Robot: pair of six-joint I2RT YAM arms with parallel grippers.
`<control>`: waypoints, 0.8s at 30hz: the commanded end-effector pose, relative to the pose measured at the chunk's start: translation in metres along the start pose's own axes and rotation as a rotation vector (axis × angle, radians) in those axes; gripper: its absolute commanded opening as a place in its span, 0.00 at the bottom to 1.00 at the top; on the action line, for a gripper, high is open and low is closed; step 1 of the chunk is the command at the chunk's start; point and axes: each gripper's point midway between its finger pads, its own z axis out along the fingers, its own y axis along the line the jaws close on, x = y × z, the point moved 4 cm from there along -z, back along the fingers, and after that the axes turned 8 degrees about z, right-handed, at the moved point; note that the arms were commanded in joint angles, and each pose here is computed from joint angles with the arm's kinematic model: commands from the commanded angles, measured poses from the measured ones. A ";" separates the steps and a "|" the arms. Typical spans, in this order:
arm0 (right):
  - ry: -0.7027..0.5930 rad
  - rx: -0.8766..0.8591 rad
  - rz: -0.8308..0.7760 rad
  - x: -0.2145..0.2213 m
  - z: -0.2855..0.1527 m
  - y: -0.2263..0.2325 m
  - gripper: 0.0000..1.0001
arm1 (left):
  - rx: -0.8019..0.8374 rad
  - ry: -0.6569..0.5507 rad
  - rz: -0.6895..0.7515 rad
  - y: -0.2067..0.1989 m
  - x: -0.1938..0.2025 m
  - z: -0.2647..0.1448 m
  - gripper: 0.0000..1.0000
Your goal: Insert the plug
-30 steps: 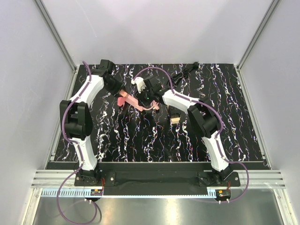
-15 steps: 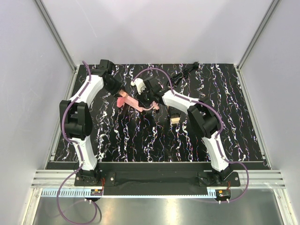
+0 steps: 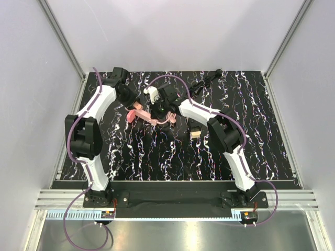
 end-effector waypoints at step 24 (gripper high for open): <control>0.070 0.089 -0.085 0.025 -0.004 0.000 0.42 | 0.025 -0.124 0.014 0.014 -0.028 -0.039 0.00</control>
